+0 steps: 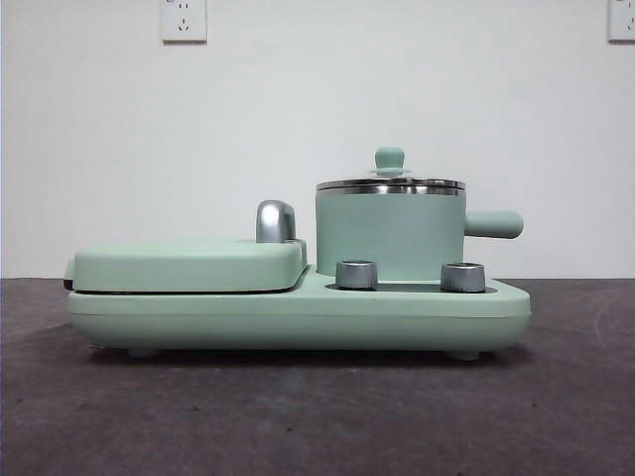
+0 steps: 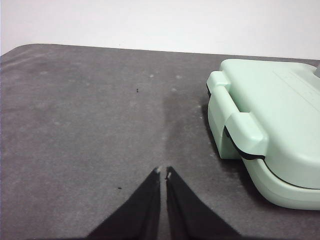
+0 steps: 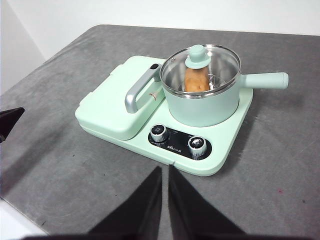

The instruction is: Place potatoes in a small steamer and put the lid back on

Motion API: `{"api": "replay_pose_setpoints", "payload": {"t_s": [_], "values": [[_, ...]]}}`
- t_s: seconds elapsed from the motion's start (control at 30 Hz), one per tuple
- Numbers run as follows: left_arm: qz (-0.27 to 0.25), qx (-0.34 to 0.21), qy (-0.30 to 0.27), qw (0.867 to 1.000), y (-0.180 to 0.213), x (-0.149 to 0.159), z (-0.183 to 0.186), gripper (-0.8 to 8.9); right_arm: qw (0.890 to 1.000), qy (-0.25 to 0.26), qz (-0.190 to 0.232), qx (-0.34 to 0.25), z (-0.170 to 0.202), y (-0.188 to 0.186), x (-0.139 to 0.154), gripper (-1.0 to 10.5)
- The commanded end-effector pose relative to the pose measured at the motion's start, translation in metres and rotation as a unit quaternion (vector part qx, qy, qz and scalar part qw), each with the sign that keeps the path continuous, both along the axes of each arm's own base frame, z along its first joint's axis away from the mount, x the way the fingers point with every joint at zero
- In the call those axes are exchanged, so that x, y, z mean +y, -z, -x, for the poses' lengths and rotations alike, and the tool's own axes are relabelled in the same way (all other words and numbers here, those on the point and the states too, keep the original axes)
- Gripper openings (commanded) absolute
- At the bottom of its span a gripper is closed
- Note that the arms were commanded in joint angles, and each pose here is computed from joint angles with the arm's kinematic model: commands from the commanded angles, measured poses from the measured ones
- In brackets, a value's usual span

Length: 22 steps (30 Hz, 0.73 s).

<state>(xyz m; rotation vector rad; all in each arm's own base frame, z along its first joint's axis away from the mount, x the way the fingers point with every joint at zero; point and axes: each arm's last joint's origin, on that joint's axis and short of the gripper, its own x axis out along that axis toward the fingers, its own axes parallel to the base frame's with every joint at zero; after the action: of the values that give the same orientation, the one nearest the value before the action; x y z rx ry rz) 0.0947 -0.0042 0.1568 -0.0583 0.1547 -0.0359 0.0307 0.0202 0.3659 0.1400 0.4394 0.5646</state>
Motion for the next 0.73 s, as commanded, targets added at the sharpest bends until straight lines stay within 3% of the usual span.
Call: {"api": "replay_pose_setpoints", "payload": {"t_s": [0.03,0.17,0.27,0.47,0.53,0.73], "values": [[-0.009,0.011,0.000,1.000,0.007,0.000,-0.001,0.19,1.000,-0.003,-0.002,-0.009,0.000,-0.003,0.000,0.2],[-0.009,0.011,0.000,1.000,0.007,0.000,-0.001,0.19,0.999,0.026,-0.003,-0.033,-0.010,0.001,0.002,0.2],[-0.009,0.011,0.000,1.000,0.007,0.000,-0.001,0.19,0.994,0.058,-0.026,-0.089,-0.030,0.019,0.007,0.2],[-0.009,0.011,0.000,1.000,0.007,0.000,-0.001,0.19,0.951,0.143,-0.078,-0.263,-0.066,0.087,0.002,0.2],[-0.009,0.011,0.000,1.000,0.007,0.000,-0.001,0.19,0.943,0.182,-0.071,-0.270,-0.070,0.113,-0.004,0.2],[-0.009,0.011,0.000,1.000,0.007,0.000,-0.001,0.19,0.936,0.260,-0.040,-0.232,-0.074,0.164,-0.017,0.2]]}}
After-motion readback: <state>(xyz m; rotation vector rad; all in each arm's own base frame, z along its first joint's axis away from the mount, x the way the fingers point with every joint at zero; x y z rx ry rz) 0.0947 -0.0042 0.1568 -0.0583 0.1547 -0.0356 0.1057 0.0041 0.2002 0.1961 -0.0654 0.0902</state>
